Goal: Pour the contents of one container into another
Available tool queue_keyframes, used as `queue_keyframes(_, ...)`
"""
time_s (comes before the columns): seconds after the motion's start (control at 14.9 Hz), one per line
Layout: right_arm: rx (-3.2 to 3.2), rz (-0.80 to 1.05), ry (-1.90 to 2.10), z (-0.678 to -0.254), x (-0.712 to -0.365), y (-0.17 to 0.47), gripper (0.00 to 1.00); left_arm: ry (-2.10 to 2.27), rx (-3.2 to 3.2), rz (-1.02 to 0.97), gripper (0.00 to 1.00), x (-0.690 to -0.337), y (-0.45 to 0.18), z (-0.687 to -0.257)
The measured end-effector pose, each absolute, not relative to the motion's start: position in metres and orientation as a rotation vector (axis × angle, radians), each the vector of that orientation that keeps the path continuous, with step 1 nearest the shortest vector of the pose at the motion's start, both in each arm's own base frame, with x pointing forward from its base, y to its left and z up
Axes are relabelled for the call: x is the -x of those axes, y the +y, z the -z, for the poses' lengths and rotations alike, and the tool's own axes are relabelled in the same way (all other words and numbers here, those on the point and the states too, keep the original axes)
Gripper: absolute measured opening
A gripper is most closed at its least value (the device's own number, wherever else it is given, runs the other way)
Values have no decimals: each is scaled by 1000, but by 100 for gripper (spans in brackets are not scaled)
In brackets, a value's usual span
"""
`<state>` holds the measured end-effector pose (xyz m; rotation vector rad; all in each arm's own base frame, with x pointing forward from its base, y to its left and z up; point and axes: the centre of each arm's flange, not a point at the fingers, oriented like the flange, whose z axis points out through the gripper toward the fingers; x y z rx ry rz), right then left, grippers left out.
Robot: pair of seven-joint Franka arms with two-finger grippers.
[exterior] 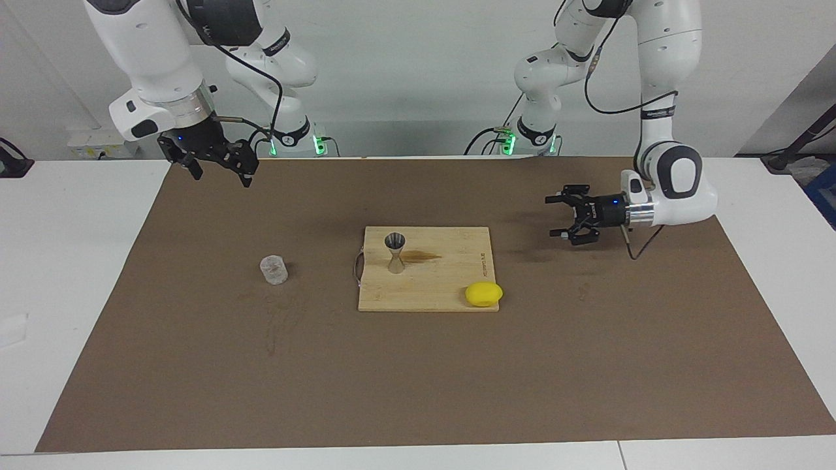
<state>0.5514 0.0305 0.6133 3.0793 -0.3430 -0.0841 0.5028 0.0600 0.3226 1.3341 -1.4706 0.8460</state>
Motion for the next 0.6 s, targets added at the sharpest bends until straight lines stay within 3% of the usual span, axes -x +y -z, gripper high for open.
queue_keyframes(0.34,-2984,66,-988,-609,-555,29,94,-1795,-1472,-662,100,-524,172,-406)
queue_keyframes(0.6,-2823,140,-1574,-577,-563,8,94,-2060,-1582,-508,100,-543,215,-490)
